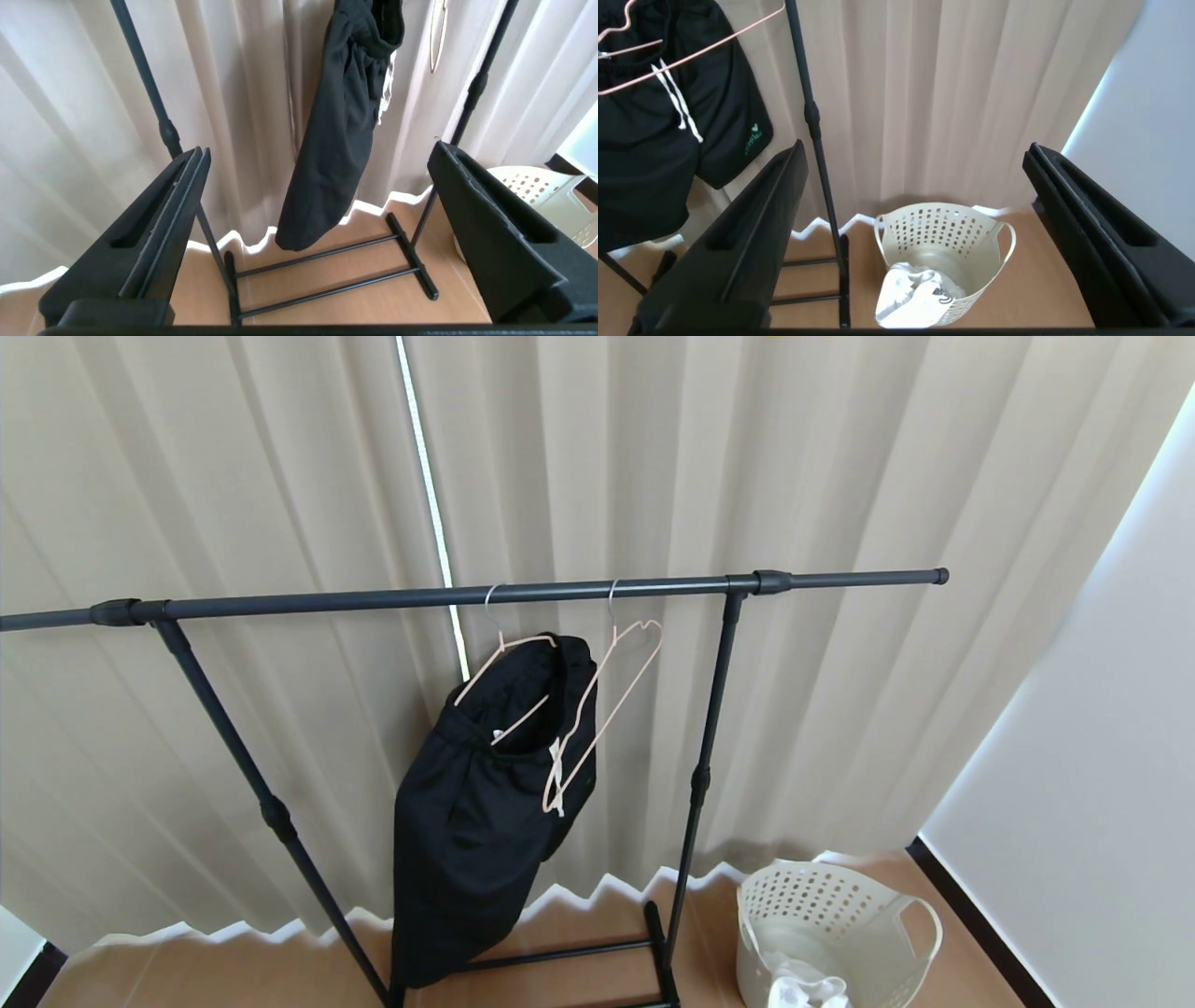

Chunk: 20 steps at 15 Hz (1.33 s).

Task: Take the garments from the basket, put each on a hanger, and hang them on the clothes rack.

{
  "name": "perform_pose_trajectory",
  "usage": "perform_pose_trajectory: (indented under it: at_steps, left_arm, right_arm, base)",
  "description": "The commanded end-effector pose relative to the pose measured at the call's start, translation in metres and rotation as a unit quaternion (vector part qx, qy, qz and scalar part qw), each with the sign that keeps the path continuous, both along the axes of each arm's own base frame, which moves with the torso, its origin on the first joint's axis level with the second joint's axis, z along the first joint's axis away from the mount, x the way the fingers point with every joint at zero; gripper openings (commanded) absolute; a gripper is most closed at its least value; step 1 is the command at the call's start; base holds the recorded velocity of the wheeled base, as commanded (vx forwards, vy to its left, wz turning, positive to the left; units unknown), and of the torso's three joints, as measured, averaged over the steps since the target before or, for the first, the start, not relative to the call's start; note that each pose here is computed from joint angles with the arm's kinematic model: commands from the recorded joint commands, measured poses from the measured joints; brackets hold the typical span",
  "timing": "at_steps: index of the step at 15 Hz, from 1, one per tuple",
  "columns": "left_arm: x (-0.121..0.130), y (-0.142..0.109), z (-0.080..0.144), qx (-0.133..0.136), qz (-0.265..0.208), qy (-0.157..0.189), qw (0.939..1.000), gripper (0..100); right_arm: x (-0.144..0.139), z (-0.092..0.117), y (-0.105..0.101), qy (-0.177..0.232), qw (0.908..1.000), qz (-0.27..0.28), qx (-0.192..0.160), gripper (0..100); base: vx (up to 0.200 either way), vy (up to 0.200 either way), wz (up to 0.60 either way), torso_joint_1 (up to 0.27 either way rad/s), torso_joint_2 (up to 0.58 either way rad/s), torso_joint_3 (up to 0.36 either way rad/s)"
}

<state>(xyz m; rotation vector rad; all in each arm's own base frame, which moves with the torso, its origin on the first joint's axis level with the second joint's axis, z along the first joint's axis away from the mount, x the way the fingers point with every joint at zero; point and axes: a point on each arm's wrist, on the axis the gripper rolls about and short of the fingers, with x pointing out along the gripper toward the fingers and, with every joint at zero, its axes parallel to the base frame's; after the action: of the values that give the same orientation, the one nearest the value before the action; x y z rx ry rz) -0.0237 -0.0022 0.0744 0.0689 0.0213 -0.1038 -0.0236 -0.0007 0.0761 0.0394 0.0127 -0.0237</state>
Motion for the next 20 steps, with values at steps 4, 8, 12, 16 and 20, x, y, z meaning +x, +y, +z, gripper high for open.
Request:
perform_pose_trajectory:
  at_steps: [4, 8, 12, 16, 20]
  left_arm:
    - [0.0001, 0.0000, 0.0000, 0.000, 0.000, 0.001, 1.0000, 100]
    - [0.0001, 0.0000, 0.0000, 0.000, 0.001, 0.001, 1.0000, 100]
    - [0.0001, 0.0000, 0.0000, 0.000, 0.001, 0.001, 1.0000, 100]
    - [0.0001, 0.0000, 0.0000, 0.000, 0.001, 0.001, 1.0000, 100]
    - [0.0001, 0.0000, 0.0000, 0.000, 0.001, 0.001, 1.0000, 100]
  right_arm:
    - [0.0002, 0.0000, 0.0000, 0.001, 1.0000, 0.000, 0.000, 100]
    - [0.0002, 0.0000, 0.0000, 0.001, 1.0000, 0.000, 0.000, 100]
    - [0.0002, 0.0000, 0.0000, 0.001, 1.0000, 0.000, 0.000, 100]
    - [0.0001, 0.0000, 0.0000, 0.000, 1.0000, 0.000, 0.000, 100]
    - [0.0002, 0.0000, 0.0000, 0.001, 1.0000, 0.000, 0.000, 100]
  base:
    - [0.000, 0.000, 0.00, -0.139, 0.33, 0.181]
    - [0.000, 0.000, 0.00, -0.143, 0.34, 0.196]
    - [0.000, 0.000, 0.00, -0.141, 0.35, 0.201]
    - [0.000, 0.000, 0.00, -0.145, 0.36, 0.214]
    - [0.000, 0.000, 0.00, -0.150, 0.39, 0.238]
